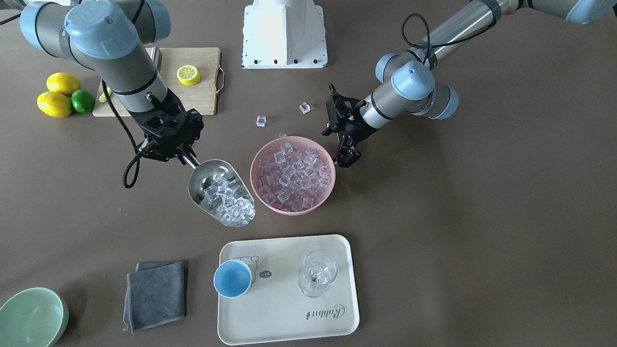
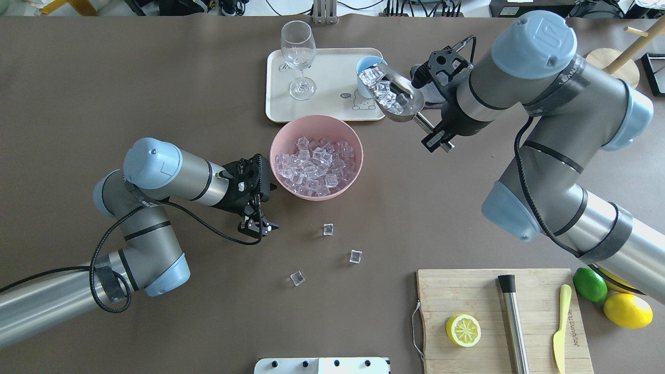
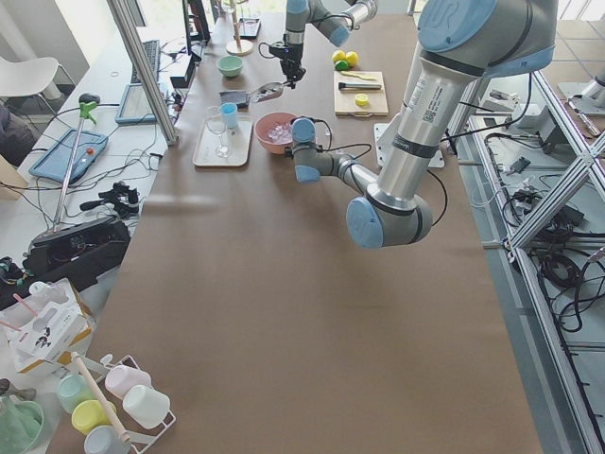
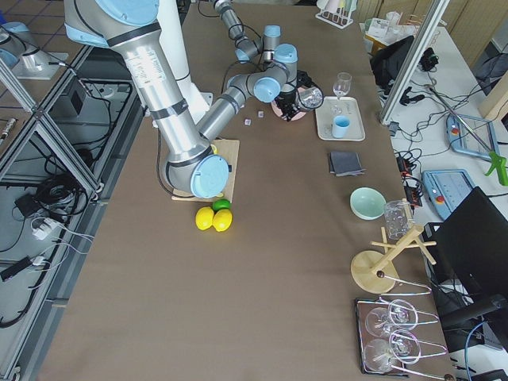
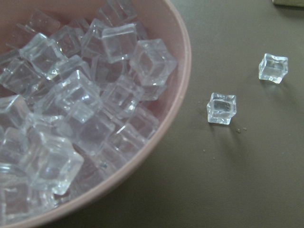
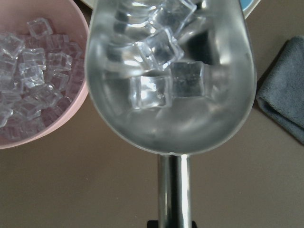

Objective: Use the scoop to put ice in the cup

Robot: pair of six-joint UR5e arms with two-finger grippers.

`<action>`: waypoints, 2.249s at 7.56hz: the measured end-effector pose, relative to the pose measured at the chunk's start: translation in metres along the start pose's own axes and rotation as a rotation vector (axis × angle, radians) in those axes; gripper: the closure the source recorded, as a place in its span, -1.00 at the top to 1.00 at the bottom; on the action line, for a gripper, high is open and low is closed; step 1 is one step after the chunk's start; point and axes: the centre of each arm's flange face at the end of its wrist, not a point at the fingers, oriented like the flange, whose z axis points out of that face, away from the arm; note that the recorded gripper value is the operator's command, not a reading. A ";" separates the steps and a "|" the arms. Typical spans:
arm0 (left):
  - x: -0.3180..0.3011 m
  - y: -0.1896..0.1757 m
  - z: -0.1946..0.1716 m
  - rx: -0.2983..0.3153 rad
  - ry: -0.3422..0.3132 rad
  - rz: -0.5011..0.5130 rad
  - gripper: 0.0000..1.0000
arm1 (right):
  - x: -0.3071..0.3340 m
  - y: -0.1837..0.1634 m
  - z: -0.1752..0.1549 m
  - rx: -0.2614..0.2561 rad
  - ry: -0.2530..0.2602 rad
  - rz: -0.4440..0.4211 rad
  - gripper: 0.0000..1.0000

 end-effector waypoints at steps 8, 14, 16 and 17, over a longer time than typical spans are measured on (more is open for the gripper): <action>-0.026 0.017 -0.032 -0.048 -0.051 -0.052 0.97 | 0.078 -0.108 0.001 -0.385 0.171 -0.191 -1.00; -0.019 0.051 -0.142 -0.164 -0.131 -0.466 0.98 | 0.087 -0.167 0.001 -0.613 0.245 -0.334 -1.00; -0.040 0.091 -0.216 -0.188 -0.132 -0.612 0.98 | 0.089 -0.173 0.002 -0.640 0.254 -0.360 -1.00; -0.058 0.120 -0.257 -0.190 -0.150 -0.689 0.98 | 0.088 -0.175 0.001 -0.644 0.257 -0.370 -1.00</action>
